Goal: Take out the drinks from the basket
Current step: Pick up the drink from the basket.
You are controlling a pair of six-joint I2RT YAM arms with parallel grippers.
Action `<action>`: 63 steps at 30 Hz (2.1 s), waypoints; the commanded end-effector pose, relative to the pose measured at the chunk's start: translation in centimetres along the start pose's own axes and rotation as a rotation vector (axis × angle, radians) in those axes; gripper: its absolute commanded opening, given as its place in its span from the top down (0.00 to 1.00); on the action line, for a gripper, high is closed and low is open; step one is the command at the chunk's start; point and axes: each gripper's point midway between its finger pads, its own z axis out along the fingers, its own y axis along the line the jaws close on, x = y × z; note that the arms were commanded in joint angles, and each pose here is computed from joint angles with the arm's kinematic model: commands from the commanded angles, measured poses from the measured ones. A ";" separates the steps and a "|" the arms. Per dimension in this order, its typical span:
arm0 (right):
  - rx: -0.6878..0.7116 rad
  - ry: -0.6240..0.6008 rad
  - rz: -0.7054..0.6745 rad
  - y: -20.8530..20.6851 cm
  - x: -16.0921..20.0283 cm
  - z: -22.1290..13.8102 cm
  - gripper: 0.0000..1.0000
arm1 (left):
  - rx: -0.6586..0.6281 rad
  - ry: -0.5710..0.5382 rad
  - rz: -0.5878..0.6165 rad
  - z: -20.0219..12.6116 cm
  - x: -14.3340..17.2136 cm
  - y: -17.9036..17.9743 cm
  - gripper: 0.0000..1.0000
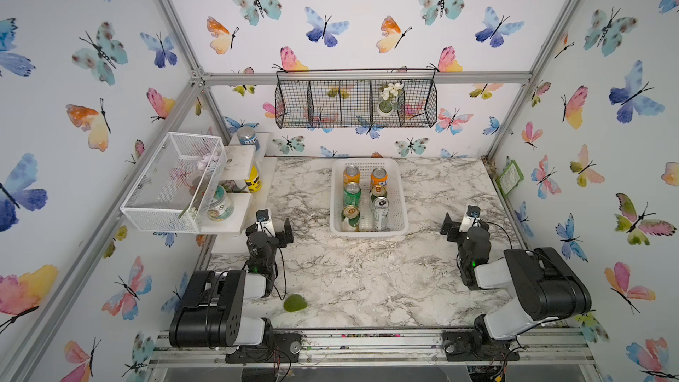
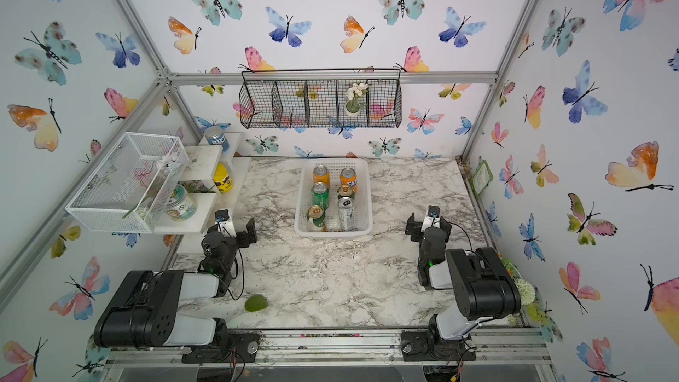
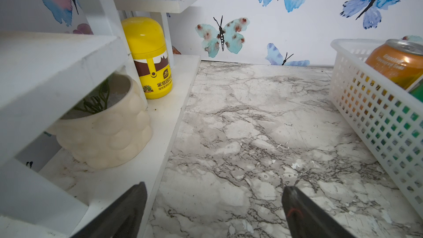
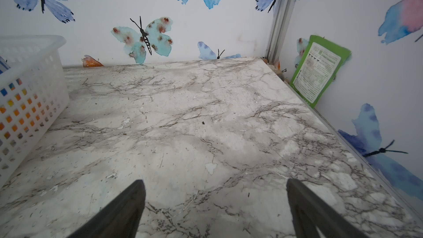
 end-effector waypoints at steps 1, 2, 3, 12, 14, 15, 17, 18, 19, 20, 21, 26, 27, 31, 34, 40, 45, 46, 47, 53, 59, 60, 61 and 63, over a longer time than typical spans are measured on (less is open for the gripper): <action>0.029 -0.020 0.010 -0.7 -0.6 -0.1 0.01 | 0.016 -0.027 0.005 0.1 -0.8 -0.3 0.01; 0.028 -0.020 0.010 -0.7 -0.6 -0.2 0.01 | 0.016 -0.027 0.006 0.1 -0.8 -0.3 0.01; 0.029 -0.020 0.010 -0.7 -0.6 -0.1 0.01 | 0.017 -0.028 0.006 0.1 -0.8 -0.3 0.01; 0.027 -0.020 0.012 -0.7 -0.6 -0.1 0.01 | 0.017 -0.025 0.005 0.1 -0.7 -0.3 0.01; 0.027 -0.013 0.011 -0.6 -0.5 0.0 0.01 | 0.017 -0.025 0.005 0.1 -0.7 -0.3 0.01; 0.027 -0.012 0.010 -0.6 -0.4 0.1 0.01 | 0.016 -0.026 0.005 0.1 -0.8 -0.3 0.01; 0.027 -0.015 0.012 -0.6 -0.5 0.0 0.01 | 0.018 -0.031 0.004 0.0 -0.9 -0.3 0.01; 0.031 -0.028 0.010 -0.8 -0.7 -0.3 0.01 | 0.000 -0.046 -0.008 0.0 -1.3 0.0 0.01; 0.023 -0.044 0.011 -0.7 -1.1 -0.4 0.01 | -0.025 -0.051 -0.019 0.1 -1.9 0.4 0.01; 0.018 -0.038 0.002 -0.6 -1.2 -0.3 0.01 | -0.048 -0.025 -0.024 0.5 -2.0 0.8 0.01; -0.002 -0.029 -0.010 -0.2 -1.3 -0.2 0.01 | -0.071 0.020 -0.032 1.0 -2.2 1.1 0.01; 0.090 0.074 0.008 -1.2 -2.7 1.3 0.01 | -0.078 0.070 -0.028 2.0 -3.8 1.1 0.01; 0.078 0.078 0.000 -1.0 -3.1 1.5 0.01 | -0.086 0.059 -0.034 1.9 -4.4 1.2 0.01; 0.096 0.105 0.035 -1.1 -4.2 1.9 0.01 | -0.111 -0.025 -0.081 1.1 -7.6 1.7 0.01; 0.180 0.126 0.088 -2.3 -5.2 2.2 0.01 | -0.134 -0.065 -0.165 1.1 -9.7 2.1 0.01; 0.566 0.286 0.377 -6.4 -3.8 2.9 0.02 | -0.243 -0.015 -0.504 2.7 -11.8 3.4 0.01; 0.428 0.375 0.356 -3.7 -3.8 5.0 0.01 | -0.266 0.114 -0.581 3.8 -10.9 3.0 0.01; 0.409 0.370 0.365 -3.4 -3.9 4.9 0.01 | -0.256 0.120 -0.597 4.0 -10.8 2.8 0.01; 0.390 0.361 0.370 -3.2 -4.1 4.8 0.01 | -0.259 0.123 -0.624 4.1 -10.6 2.8 0.01; 0.239 0.340 0.402 -1.2 -4.9 4.1 0.02 | -0.055 0.204 -0.707 5.4 -10.8 -1.0 0.01; 0.152 0.401 0.447 0.4 -4.1 3.3 0.02 | 0.125 0.189 -0.611 4.1 -13.0 -7.2 0.01; 0.137 0.397 0.457 0.6 -3.9 3.0 0.02 | 0.139 0.177 -0.579 3.6 -13.4 -8.4 0.01; 0.112 0.383 0.467 0.9 -3.9 2.9 0.02 | 0.160 0.166 -0.552 3.0 -13.9 -9.6 0.01; 0.079 0.365 0.479 1.3 -3.8 2.6 0.02 | 0.188 0.155 -0.506 2.1 -14.2 -11.5 0.01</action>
